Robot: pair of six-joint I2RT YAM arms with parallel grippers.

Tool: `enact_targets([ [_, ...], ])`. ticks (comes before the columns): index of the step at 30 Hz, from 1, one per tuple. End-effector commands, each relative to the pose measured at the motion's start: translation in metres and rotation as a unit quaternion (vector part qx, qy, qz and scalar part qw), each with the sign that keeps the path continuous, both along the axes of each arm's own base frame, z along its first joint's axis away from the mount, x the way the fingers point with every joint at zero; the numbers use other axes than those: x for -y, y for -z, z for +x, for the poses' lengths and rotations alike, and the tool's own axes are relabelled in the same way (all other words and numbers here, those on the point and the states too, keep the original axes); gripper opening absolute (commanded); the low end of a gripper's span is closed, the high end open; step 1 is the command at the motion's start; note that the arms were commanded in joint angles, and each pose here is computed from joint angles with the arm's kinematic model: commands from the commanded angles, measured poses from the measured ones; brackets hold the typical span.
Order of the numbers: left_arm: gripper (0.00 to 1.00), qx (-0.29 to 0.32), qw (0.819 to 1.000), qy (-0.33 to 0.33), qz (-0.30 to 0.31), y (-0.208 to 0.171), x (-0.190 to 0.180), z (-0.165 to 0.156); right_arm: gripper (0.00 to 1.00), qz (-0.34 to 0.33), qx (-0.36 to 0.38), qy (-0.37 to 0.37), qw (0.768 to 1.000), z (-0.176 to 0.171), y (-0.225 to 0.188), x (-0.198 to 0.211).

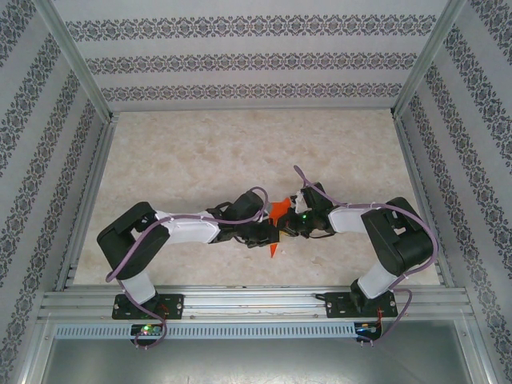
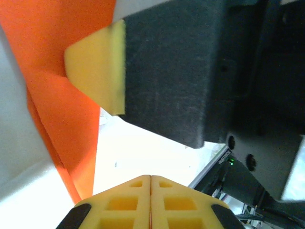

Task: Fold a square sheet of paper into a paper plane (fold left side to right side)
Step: Fold the wing for the fifth time at the center of the table.

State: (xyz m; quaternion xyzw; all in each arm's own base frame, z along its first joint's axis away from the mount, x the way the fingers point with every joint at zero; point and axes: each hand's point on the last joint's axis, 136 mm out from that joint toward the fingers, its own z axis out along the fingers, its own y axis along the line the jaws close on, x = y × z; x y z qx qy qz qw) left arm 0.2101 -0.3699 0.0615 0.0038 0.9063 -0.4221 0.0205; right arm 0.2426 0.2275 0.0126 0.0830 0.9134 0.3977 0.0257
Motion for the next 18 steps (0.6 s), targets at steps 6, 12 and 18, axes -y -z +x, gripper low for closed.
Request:
enact_targets([
  [6, 0.07, -0.031, 0.999, 0.024, 0.008, 0.008, -0.006, -0.019, 0.00, -0.097, -0.073, 0.013, 0.993, -0.034, 0.048, 0.035],
  [12, 0.04, -0.039, 0.999, 0.037, 0.006, 0.016, 0.000, -0.025, 0.00, -0.099, -0.073, 0.013, 0.992, -0.034, 0.047, 0.036],
  [18, 0.03, -0.045, 0.998, 0.037, 0.005, 0.023, 0.002, -0.027, 0.00, -0.102, -0.074, 0.012, 0.992, -0.034, 0.048, 0.036],
])
